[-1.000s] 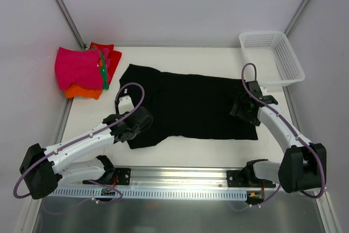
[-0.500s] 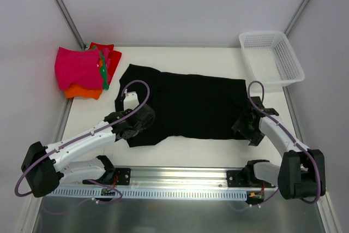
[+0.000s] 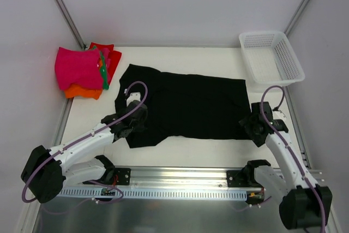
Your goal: Fold and stack the t-shirts
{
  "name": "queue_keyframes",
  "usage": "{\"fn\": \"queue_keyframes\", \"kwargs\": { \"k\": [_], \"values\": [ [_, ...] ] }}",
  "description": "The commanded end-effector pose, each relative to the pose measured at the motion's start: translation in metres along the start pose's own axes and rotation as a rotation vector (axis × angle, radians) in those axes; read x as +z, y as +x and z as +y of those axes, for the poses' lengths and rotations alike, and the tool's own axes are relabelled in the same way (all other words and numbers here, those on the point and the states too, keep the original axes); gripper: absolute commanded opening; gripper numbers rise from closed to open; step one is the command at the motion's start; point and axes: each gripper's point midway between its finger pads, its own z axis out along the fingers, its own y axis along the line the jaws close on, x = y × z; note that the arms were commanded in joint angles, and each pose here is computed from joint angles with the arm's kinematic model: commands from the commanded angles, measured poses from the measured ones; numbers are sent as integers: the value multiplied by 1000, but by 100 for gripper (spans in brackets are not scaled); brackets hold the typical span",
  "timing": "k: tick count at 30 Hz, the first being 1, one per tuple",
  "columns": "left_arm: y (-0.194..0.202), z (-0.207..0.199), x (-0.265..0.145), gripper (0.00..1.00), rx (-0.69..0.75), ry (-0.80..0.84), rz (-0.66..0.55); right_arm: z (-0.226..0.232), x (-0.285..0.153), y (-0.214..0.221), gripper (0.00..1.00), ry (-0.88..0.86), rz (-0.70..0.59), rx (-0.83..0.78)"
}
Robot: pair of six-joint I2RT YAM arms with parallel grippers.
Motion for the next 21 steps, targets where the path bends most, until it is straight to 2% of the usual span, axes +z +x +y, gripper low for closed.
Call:
{"fn": "queue_keyframes", "kwargs": {
  "k": [1, 5, 12, 17, 21],
  "values": [
    [-3, -16, 3, 0, 16, 96, 1, -13, 7, 6, 83, 152, 59, 42],
    [3, -14, 10, 0, -5, 108, 32, -22, 15, 8, 82, 222, 51, 82],
    [10, -13, 18, 0, -9, 127, 47, -30, 19, -18, 81, 304, -51, 85],
    [13, -9, 19, 0, -8, 117, 52, -32, 29, -25, 81, 364, -28, 81],
    [16, -6, 20, 0, -16, 112, 56, -25, 40, -25, 81, 345, -11, 86]
  ]
}}
